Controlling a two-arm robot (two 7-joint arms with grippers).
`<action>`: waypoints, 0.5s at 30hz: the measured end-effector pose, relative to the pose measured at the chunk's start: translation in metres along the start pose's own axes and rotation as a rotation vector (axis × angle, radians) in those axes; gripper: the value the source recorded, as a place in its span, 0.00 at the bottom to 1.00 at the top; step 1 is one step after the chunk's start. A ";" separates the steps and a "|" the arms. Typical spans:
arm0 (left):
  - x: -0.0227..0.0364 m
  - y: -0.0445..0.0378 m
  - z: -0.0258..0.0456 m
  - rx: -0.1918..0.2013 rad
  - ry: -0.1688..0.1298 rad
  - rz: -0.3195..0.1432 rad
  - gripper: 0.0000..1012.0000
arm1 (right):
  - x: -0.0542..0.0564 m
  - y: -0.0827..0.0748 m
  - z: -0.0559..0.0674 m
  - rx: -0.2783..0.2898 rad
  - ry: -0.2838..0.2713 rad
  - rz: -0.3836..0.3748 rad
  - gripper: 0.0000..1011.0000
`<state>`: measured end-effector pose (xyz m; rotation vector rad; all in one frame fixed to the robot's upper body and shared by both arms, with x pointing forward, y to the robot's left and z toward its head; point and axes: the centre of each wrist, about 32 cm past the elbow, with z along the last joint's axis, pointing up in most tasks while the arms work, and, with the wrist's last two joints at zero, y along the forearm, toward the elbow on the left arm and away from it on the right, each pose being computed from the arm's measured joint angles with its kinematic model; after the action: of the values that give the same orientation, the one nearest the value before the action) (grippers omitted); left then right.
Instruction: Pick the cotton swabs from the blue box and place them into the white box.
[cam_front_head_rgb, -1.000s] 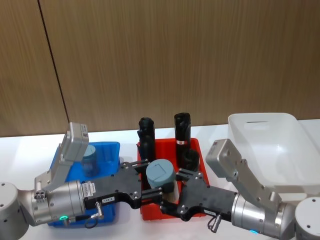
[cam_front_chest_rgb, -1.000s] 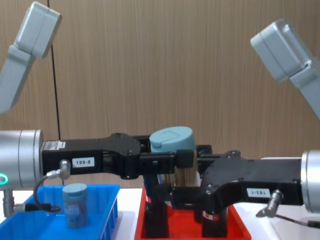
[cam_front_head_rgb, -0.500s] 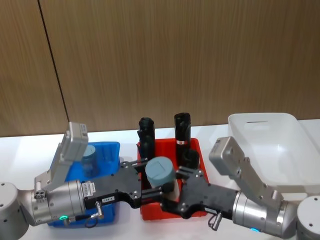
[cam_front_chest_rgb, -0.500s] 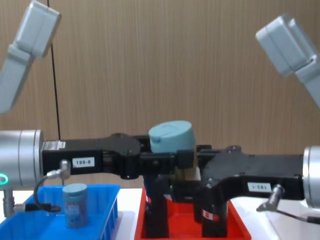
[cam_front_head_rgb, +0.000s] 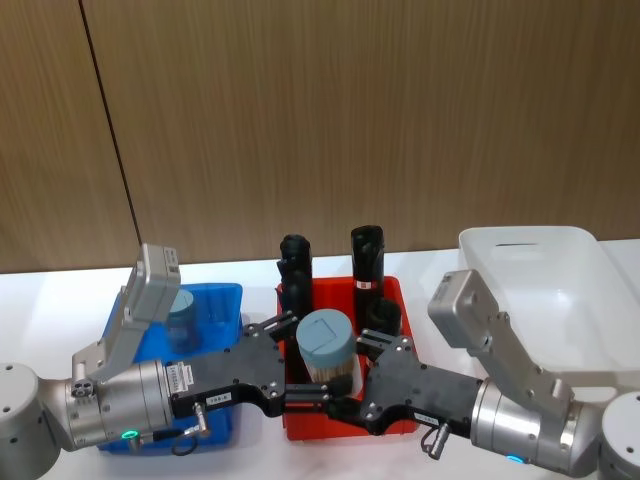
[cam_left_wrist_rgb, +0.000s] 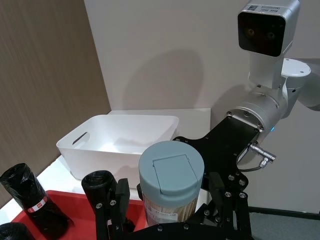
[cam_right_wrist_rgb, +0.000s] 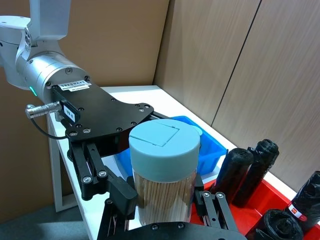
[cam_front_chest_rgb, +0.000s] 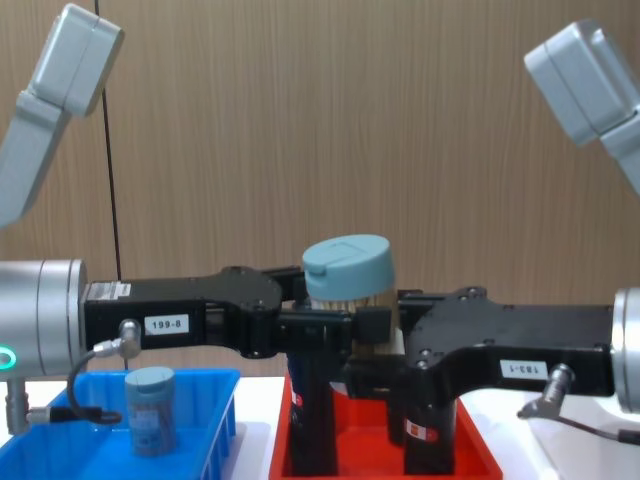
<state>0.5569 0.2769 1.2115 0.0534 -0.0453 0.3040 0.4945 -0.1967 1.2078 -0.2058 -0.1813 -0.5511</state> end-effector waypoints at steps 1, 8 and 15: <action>0.0000 0.0000 0.0000 0.000 0.000 0.000 0.99 | 0.000 0.000 0.000 0.001 0.001 0.000 0.63; 0.0000 0.0000 0.0001 -0.001 0.000 0.000 0.99 | 0.000 -0.002 -0.003 -0.002 0.004 -0.006 0.63; 0.0000 0.0000 0.0001 -0.001 0.000 0.000 0.99 | 0.001 -0.005 -0.008 -0.009 0.007 -0.019 0.63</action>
<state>0.5569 0.2768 1.2116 0.0525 -0.0452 0.3038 0.4935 -0.2030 1.2008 -0.2111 -0.1743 -0.5718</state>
